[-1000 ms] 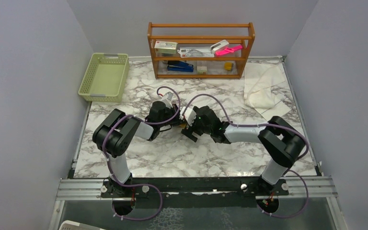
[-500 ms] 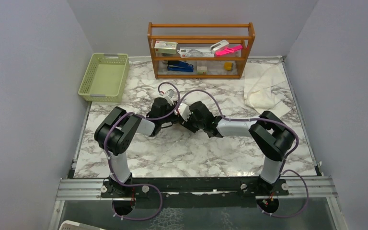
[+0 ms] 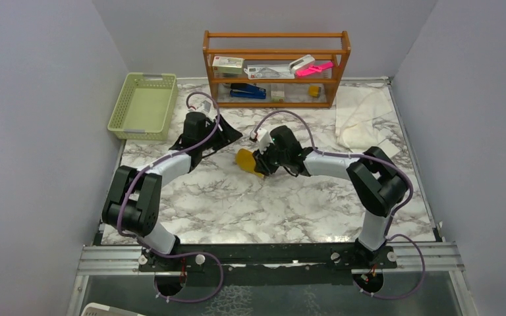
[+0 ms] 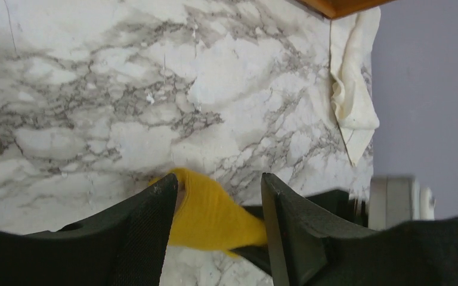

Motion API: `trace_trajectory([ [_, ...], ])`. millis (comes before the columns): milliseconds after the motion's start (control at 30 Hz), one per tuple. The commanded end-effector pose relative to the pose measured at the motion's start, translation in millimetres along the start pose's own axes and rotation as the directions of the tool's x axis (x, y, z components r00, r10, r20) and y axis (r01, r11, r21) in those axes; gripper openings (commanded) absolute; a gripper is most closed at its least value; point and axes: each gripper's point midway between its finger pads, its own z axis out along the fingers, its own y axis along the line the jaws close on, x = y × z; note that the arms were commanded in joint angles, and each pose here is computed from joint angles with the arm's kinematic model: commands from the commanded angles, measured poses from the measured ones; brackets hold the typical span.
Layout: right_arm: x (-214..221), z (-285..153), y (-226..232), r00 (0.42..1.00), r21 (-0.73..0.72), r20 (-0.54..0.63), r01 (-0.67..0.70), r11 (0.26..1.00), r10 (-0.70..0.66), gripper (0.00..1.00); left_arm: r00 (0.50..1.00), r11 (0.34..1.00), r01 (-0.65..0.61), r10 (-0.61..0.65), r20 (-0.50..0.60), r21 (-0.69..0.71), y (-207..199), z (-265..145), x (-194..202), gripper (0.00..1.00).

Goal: Roll the towels
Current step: Roll the towel at the center of the board, then pick up the towel at the center of the board.

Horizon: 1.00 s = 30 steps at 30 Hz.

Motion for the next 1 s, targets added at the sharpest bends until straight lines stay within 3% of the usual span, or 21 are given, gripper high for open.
trace_trajectory([
  [0, -1, -11, 1, 0.969, -0.160, 0.010, -0.241, 0.957, 0.246, 0.29, 0.996, 0.995, 0.039, -0.046, -0.080, -0.092, 24, -22, 40, 0.58],
  [133, -7, -13, -9, 0.948, -0.201, 0.048, -0.299, 0.933, 0.314, 0.27, 0.986, 0.991, 0.125, -0.128, -0.103, -0.038, 14, -33, 60, 0.67],
  [300, -10, -9, -9, 0.948, -0.214, 0.049, -0.297, 0.931, 0.314, 0.26, 0.976, 0.983, 0.184, -0.184, -0.120, -0.014, -5, -23, 73, 0.69],
  [467, -4, -11, -13, 0.953, -0.180, 0.040, -0.288, 0.941, 0.299, 0.26, 0.940, 0.947, 0.318, -0.310, -0.144, 0.036, -30, -16, 72, 0.72],
  [533, -1, -12, -15, 0.955, -0.169, 0.037, -0.283, 0.944, 0.293, 0.26, 0.929, 0.934, 0.355, -0.348, -0.127, 0.039, -37, -18, 68, 0.97],
  [700, -3, -15, -13, 0.957, -0.171, 0.048, -0.276, 0.946, 0.288, 0.26, 0.907, 0.910, 0.414, -0.413, -0.085, 0.001, -29, -12, 65, 0.99],
  [967, -10, -22, -8, 0.960, -0.200, 0.073, -0.250, 0.947, 0.269, 0.26, 0.858, 0.870, 0.494, -0.489, -0.155, -0.010, -23, 24, 90, 0.98],
])
